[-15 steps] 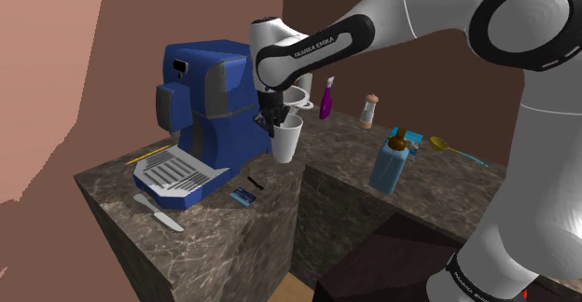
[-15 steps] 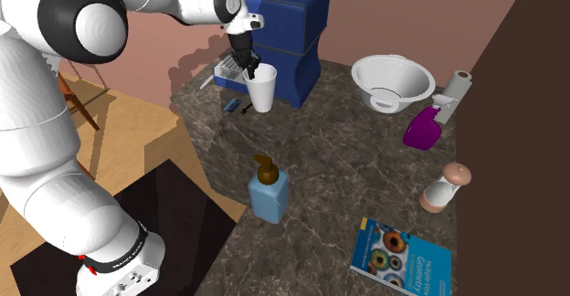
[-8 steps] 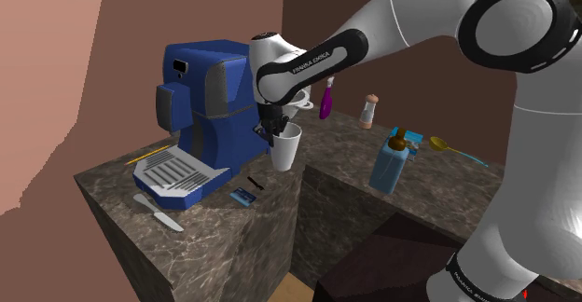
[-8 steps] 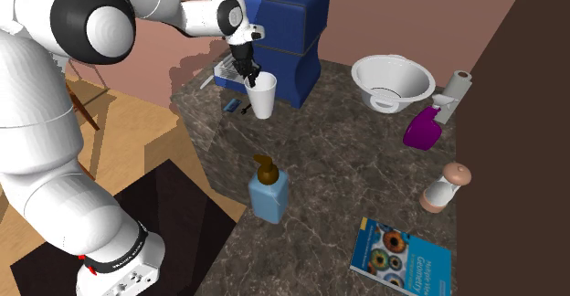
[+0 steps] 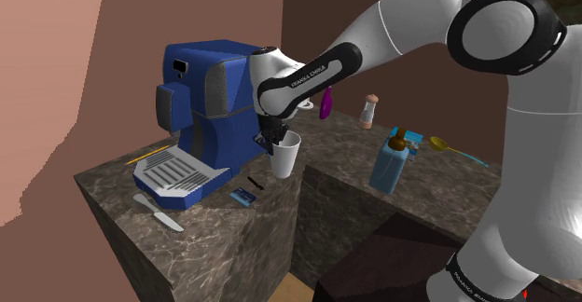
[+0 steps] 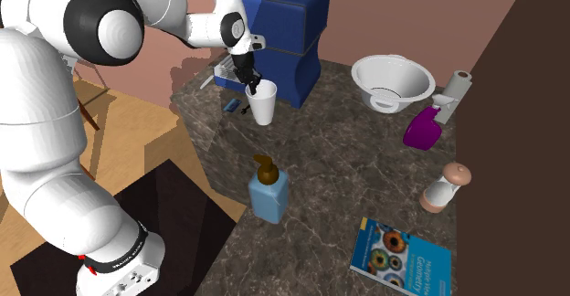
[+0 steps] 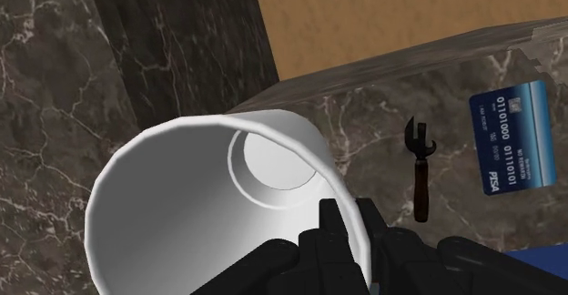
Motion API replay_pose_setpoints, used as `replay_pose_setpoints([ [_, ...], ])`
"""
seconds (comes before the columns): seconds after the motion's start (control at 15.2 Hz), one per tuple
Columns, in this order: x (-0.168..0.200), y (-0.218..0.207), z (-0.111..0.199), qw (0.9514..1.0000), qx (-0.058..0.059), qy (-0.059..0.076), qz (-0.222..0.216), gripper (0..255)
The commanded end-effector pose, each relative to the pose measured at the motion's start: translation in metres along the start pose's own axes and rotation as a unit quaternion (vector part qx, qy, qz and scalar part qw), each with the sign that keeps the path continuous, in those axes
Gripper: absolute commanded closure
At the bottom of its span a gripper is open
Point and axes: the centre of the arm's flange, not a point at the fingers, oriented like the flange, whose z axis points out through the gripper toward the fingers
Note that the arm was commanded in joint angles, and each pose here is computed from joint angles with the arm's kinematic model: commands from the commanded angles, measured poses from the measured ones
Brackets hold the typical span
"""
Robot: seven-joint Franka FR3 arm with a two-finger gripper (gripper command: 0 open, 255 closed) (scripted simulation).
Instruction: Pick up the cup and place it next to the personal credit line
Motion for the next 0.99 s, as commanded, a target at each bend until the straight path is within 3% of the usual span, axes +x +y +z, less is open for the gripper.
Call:
replay_pose_setpoints([
  [0.0, 0.0, 0.0, 0.001, 1.0, 0.0, 0.0, 0.0, 255],
  [0.26, 0.0, 0.0, 0.001, 1.0, 0.0, 0.0, 0.0, 255],
  [0.33, 0.0, 0.0, 0.001, 1.0, 0.0, 0.0, 0.0, 0],
  [0.66, 0.0, 0.0, 0.001, 1.0, 0.0, 0.0, 0.0, 0],
  [0.92, 0.0, 0.0, -0.049, 1.0, 0.0, 0.0, 0.0, 0],
])
